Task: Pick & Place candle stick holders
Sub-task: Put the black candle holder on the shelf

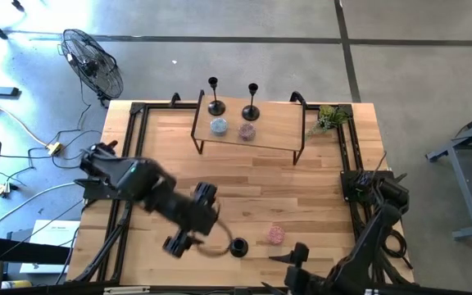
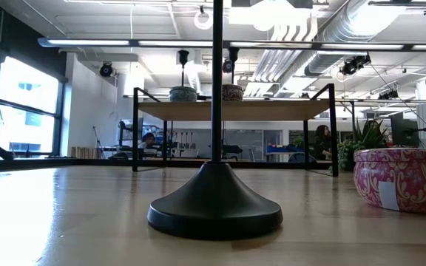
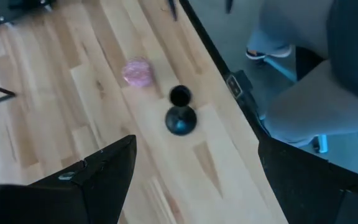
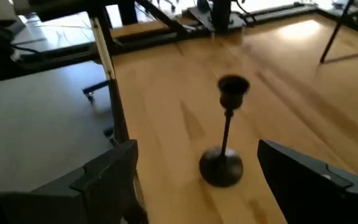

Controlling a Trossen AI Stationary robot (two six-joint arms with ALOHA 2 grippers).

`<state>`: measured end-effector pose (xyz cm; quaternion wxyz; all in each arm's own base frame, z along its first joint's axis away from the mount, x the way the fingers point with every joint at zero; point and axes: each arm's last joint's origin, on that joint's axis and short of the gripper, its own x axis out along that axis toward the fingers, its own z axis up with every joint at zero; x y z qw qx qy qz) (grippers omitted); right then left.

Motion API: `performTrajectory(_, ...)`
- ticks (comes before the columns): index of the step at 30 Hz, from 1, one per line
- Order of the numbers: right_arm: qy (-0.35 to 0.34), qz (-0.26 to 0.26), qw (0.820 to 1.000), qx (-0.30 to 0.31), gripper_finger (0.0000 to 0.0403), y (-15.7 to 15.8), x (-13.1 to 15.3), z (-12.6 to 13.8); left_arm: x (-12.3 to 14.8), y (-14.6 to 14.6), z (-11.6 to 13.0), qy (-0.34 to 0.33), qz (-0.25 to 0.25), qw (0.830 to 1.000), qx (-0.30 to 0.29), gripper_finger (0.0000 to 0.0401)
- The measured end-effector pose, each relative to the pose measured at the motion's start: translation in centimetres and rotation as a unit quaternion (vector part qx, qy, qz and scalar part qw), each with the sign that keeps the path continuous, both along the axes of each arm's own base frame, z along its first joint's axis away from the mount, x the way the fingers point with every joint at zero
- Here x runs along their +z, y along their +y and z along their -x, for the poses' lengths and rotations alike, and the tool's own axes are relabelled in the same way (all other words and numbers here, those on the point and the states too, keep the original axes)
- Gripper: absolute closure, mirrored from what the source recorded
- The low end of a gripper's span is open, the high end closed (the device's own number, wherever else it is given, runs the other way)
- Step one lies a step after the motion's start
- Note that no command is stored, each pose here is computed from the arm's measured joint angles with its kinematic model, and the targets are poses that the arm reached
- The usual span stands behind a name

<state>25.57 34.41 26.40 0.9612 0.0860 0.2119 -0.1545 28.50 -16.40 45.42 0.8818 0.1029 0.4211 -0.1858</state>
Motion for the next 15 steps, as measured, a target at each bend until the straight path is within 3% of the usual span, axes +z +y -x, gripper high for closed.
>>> performTrajectory(8, 0.026, 0.028, 0.999, -0.034, 0.0075, -0.1, -4.6, -2.7, -1.1, -5.8, 1.2, -0.042, -0.021, 0.999, 0.009, 0.007)
performTrajectory(15, 0.058, 0.071, 0.994, -0.064, 0.0075, -1.6, -8.1, -5.4, -2.8, -10.6, 2.2, -0.099, -0.07, 0.992, 0.034, 0.007)
